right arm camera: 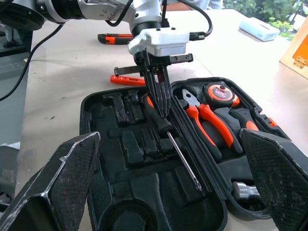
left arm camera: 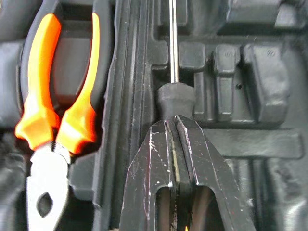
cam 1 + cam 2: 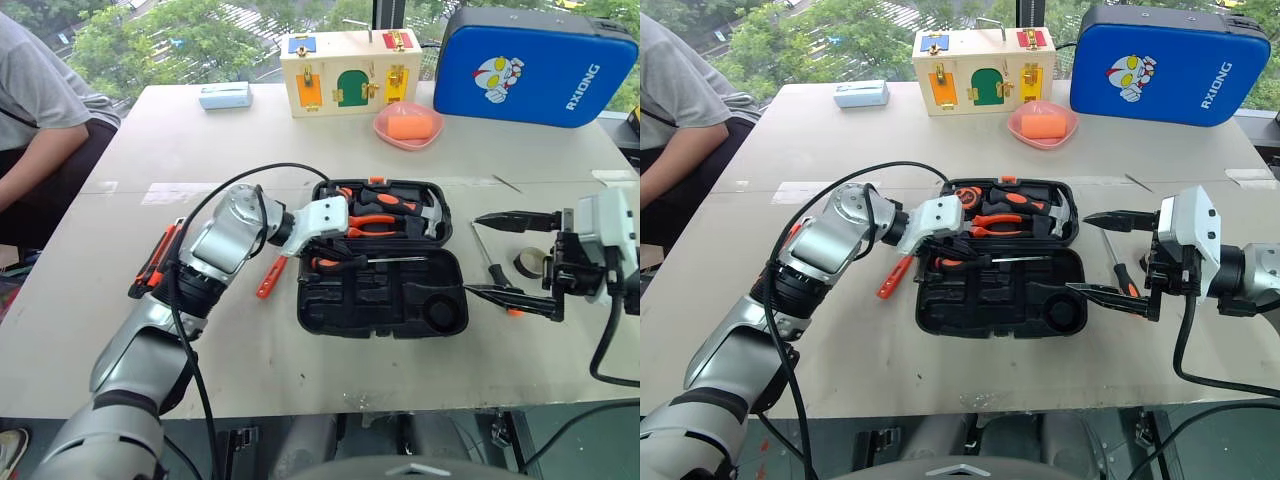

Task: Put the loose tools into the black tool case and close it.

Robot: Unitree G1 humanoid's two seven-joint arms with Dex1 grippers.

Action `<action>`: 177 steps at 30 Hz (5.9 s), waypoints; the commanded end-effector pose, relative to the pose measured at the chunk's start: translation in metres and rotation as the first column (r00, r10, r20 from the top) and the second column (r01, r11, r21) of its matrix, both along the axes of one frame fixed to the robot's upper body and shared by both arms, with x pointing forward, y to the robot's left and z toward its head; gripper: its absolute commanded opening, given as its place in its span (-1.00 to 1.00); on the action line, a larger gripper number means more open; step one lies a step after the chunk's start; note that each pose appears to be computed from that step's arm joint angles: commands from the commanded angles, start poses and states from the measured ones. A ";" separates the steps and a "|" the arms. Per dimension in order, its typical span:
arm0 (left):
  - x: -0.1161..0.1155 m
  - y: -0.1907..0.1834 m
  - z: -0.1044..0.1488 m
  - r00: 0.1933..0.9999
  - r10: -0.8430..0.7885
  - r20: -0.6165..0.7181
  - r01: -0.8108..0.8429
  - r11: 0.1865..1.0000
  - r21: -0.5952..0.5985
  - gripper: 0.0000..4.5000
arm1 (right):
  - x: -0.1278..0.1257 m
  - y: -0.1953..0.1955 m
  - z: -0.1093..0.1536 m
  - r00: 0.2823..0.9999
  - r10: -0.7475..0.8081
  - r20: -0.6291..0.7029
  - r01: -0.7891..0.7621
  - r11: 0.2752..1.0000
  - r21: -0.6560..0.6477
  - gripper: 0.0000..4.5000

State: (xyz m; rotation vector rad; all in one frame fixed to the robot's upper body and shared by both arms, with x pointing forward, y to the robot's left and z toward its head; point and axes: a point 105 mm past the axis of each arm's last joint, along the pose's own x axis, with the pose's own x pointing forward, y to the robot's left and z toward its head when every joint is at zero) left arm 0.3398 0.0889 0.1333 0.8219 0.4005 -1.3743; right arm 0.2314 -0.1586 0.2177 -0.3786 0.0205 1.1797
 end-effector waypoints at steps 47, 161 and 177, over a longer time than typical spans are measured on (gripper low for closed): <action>-0.001 -0.006 -0.015 0.999 -0.017 -0.043 0.017 1.000 0.012 -0.99 | -0.009 -0.003 -0.008 0.996 -0.091 -0.008 0.091 0.996 0.021 1.00; -0.106 0.058 0.074 0.989 0.011 -0.145 -0.064 0.927 -0.370 1.00 | 0.075 0.072 -0.102 0.988 0.129 -0.084 -0.147 0.957 -0.252 -0.97; -0.117 0.107 0.047 0.895 0.385 -0.225 -0.444 0.811 -0.380 1.00 | 0.055 0.081 -0.033 0.957 0.282 0.072 -0.285 0.958 0.039 -0.97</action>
